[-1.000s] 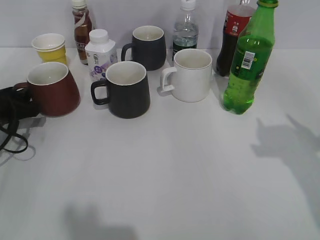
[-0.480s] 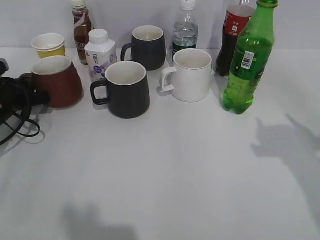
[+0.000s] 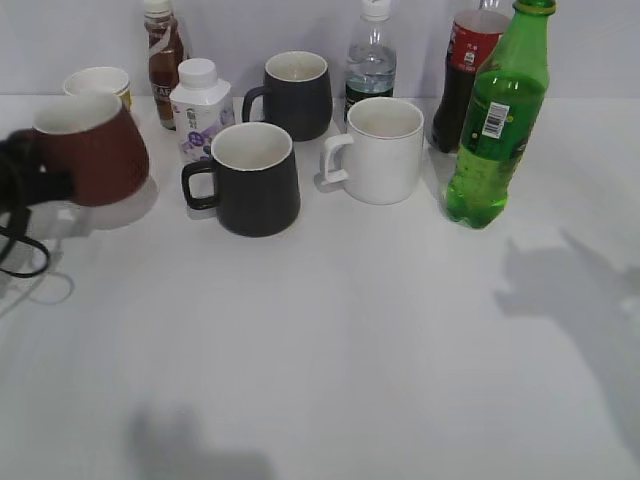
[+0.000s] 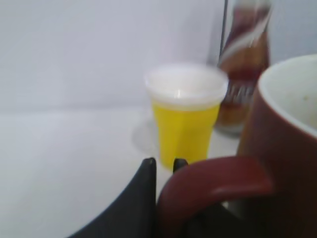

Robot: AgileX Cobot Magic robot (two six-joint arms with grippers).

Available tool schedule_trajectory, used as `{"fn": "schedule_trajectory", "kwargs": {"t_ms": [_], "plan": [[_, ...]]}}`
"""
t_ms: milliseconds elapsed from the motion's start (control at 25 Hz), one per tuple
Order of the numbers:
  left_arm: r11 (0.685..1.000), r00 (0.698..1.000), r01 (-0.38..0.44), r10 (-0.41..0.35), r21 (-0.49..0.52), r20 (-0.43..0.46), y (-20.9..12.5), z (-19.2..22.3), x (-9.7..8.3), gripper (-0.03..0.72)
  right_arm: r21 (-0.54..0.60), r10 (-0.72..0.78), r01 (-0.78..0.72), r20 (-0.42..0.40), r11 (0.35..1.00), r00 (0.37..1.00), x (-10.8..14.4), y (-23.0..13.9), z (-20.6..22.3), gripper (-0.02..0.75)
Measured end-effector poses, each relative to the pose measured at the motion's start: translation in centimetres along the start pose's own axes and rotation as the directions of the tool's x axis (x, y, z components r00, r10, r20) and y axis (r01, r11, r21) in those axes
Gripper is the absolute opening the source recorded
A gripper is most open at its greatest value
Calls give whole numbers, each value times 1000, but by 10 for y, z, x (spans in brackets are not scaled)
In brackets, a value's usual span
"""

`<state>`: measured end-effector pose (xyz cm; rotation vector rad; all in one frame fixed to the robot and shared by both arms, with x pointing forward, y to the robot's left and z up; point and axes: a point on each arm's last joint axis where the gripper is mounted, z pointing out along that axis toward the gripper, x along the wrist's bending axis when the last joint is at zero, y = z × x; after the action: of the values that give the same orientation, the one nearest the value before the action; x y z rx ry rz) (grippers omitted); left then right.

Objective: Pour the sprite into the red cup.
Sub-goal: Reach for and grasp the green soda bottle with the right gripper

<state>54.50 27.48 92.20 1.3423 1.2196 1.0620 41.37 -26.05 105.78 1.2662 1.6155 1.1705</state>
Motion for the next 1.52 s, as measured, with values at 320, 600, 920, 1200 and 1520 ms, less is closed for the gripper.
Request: {"fn": "schedule_trajectory", "kwargs": {"t_ms": [320,600,920,1200,1520], "plan": [[996,993,-85,86,-14,82,52,-48,-10,73,23,-75,79,-136,997,988,32,-22,57,585],[986,981,-166,168,-29,96,96,-89,-16,71,33,-5,9,-105,999,994,35,-54,103,638],[976,952,-218,207,25,226,106,-121,-46,71,-9,6,-7,-76,1000,997,37,-85,146,638],[973,911,-226,194,46,364,106,-138,-74,71,-20,29,-30,-51,999,998,40,-86,184,619],[971,856,-236,191,34,480,103,-149,-98,71,-47,46,-46,6,998,999,37,-84,204,519]]}}
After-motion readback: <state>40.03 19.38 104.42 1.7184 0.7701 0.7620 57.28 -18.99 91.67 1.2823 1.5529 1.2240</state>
